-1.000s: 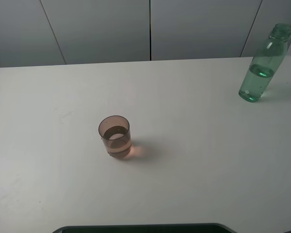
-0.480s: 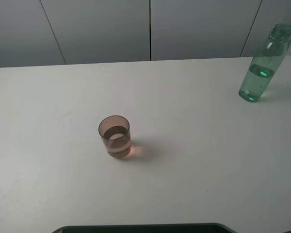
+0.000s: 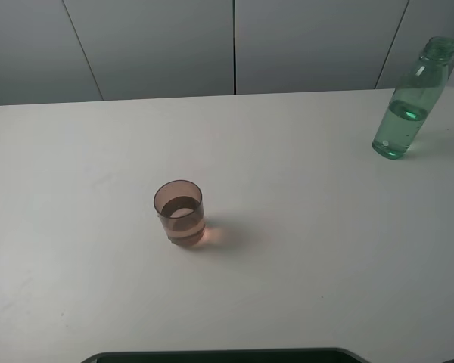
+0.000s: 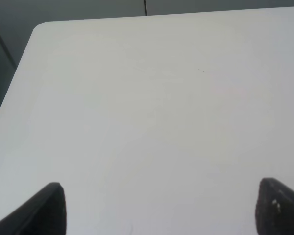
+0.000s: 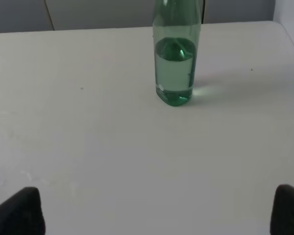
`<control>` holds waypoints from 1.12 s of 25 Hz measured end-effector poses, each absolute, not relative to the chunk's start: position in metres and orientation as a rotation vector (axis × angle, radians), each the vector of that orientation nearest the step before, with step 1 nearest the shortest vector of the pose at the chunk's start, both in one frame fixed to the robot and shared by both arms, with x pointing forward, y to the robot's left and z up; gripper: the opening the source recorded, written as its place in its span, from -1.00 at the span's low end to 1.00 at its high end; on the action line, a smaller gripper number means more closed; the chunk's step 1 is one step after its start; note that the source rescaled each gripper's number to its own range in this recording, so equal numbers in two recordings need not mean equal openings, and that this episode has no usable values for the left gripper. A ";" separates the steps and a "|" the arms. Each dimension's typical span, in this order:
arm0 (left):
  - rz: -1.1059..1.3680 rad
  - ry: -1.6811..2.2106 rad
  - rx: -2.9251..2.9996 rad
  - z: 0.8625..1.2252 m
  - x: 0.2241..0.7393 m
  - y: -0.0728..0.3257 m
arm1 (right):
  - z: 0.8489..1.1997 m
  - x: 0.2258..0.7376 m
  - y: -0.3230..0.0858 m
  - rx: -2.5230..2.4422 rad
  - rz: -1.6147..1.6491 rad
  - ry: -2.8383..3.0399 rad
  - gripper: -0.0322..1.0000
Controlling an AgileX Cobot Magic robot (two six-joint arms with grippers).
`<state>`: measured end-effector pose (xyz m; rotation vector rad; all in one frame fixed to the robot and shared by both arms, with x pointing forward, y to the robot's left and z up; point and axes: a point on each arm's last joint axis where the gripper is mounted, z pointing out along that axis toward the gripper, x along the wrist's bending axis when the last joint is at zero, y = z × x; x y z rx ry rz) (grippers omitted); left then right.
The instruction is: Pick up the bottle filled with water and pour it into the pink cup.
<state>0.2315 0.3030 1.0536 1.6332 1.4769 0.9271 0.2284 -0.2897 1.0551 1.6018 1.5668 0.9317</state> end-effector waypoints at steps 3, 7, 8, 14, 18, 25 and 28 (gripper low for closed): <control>0.927 1.477 1.633 1.054 0.231 0.303 | 1.054 0.230 -0.291 1.582 0.941 1.586 1.00; 0.927 1.477 1.633 1.054 0.231 0.303 | 1.053 0.231 -0.291 1.558 0.961 1.600 1.00; 0.927 1.477 1.633 1.054 0.231 0.303 | 1.053 0.231 -0.291 1.555 0.966 1.598 1.00; 0.927 1.477 1.633 1.054 0.231 0.303 | 1.053 0.230 -0.291 1.551 0.963 1.597 1.00; 0.929 1.474 1.636 1.054 0.231 0.303 | 1.053 0.230 -0.292 1.550 0.958 1.594 1.00; 0.929 1.474 1.636 1.054 0.231 0.303 | 1.053 0.230 -0.292 1.549 0.951 1.592 1.00; 0.929 1.474 1.636 1.054 0.231 0.303 | 1.053 0.230 -0.292 1.549 0.951 1.592 1.00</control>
